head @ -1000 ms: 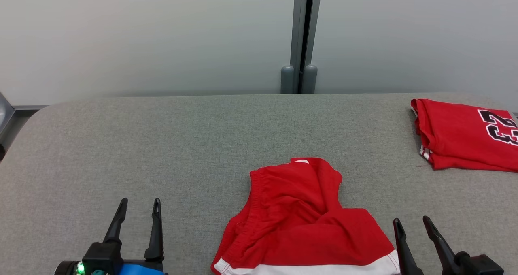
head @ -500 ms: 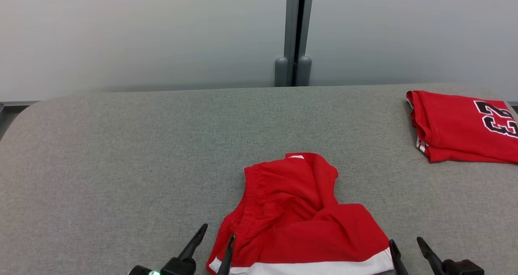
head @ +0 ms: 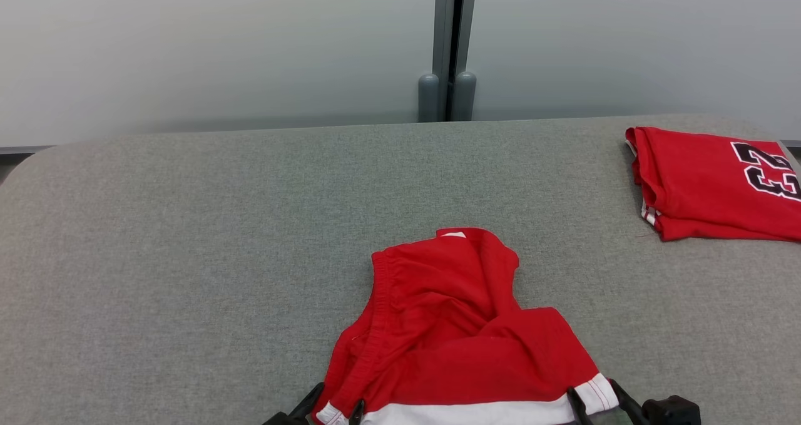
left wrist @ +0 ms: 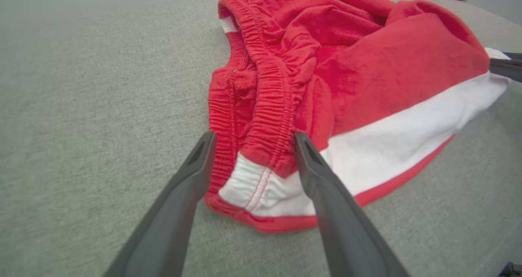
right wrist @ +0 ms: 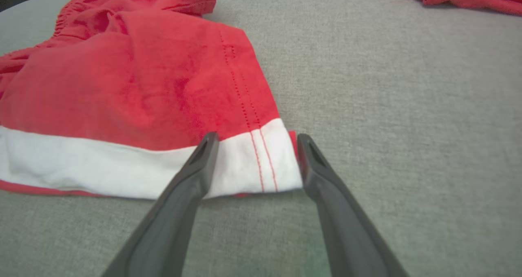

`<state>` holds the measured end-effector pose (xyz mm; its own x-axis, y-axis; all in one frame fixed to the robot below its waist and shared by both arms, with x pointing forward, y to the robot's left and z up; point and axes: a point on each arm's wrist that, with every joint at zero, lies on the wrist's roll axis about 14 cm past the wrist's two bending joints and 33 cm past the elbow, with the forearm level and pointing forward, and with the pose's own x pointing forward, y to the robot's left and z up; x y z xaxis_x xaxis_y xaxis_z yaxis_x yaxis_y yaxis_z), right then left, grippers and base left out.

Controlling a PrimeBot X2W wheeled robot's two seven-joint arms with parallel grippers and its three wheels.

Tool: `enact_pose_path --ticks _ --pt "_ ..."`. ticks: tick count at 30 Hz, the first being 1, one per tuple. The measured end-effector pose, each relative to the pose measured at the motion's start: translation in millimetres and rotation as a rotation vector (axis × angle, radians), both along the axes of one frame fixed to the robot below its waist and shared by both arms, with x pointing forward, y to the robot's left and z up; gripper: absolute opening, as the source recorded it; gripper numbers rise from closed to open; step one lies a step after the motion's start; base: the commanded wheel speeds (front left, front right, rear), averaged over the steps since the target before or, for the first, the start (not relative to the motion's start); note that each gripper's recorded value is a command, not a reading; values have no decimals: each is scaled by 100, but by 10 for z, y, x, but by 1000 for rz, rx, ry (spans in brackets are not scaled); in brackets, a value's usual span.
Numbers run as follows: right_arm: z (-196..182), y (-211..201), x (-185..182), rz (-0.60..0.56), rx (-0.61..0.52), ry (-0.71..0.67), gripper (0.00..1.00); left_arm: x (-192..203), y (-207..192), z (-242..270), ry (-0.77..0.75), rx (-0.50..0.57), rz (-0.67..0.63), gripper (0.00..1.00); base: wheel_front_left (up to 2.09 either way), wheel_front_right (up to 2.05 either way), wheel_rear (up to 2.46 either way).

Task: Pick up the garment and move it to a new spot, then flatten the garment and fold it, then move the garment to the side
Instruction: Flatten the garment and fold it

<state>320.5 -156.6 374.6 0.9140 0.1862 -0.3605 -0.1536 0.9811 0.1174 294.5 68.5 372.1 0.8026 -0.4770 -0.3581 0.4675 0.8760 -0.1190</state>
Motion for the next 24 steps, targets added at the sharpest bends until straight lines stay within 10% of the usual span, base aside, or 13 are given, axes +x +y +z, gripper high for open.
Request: enact_pose_path --ticks 13,14,16,17,24 --pt "-110 183 21 111 -3 40 100 -64 -5 -225 89 22 -39 100 0 0 0" --pt "-116 195 18 116 -2 42 92 -67 -5 -231 93 19 -38 58 0 0 0" --pt "-116 204 25 121 -2 42 35 -77 -10 -244 101 16 -42 1 0 0 0" --pt "-112 203 35 120 0 41 0 -90 -10 -256 110 13 -42 0 0 0 0" --pt "21 187 144 106 17 -7 0 -101 -74 -248 130 -23 -47 0 0 0 0"
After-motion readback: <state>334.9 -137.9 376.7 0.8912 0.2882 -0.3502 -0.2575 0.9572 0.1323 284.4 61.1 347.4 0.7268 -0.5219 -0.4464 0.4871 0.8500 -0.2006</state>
